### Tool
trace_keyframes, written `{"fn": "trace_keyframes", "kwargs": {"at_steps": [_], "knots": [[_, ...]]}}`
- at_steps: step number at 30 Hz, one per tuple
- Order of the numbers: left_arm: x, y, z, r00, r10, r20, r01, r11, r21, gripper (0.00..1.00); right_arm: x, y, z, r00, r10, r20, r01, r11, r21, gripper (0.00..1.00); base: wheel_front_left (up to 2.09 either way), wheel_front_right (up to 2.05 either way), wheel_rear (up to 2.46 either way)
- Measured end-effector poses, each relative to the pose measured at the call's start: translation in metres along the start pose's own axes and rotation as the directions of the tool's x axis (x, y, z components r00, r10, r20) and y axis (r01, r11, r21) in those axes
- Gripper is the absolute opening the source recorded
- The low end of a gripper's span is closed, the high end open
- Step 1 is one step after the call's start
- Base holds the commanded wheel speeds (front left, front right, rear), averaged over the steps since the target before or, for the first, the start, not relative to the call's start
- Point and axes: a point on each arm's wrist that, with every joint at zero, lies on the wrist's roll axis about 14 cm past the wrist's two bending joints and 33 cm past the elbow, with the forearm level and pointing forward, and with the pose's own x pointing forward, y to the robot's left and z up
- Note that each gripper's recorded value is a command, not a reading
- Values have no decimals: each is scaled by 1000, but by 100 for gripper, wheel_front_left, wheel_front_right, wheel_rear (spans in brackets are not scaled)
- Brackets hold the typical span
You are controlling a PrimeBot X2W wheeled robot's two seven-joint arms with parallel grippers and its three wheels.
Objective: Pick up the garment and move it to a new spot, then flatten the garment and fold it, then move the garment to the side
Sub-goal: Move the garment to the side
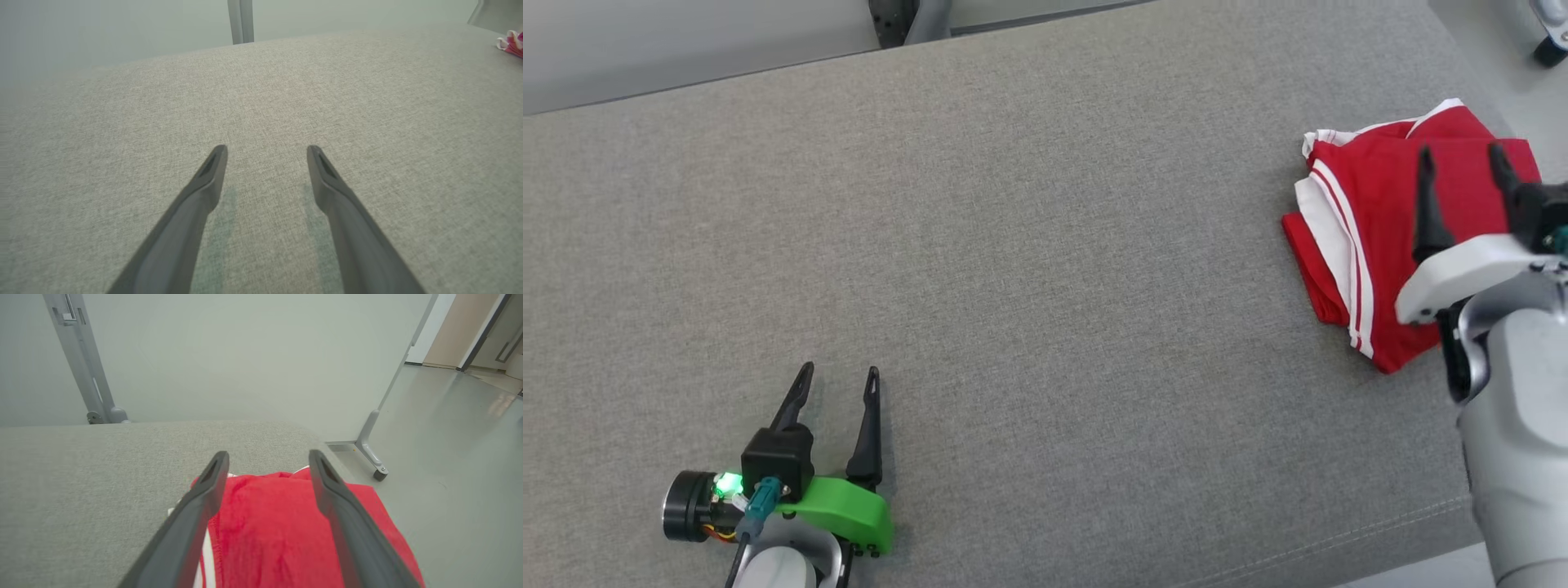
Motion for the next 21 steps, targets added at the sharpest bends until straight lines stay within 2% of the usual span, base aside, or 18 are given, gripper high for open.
{"fn": "trace_keyframes", "kwargs": {"at_steps": [5,13,18,21], "knots": [[-11,4,9,999,28,22,-28,1000,-9,100,-28,46,-14,994,111,-13,-110,992,66,100,0,0,0],[-39,21,12,994,104,32,-103,994,-29,100,-76,102,-54,966,239,-97,-219,959,180,100,0,0,0],[-68,39,7,981,192,23,-191,980,-54,100,-96,132,-54,950,300,-85,-271,930,250,100,0,0,0],[-81,47,8,973,227,28,-226,973,-56,100,-99,146,-37,942,334,-32,-315,914,254,100,0,0,0]]}}
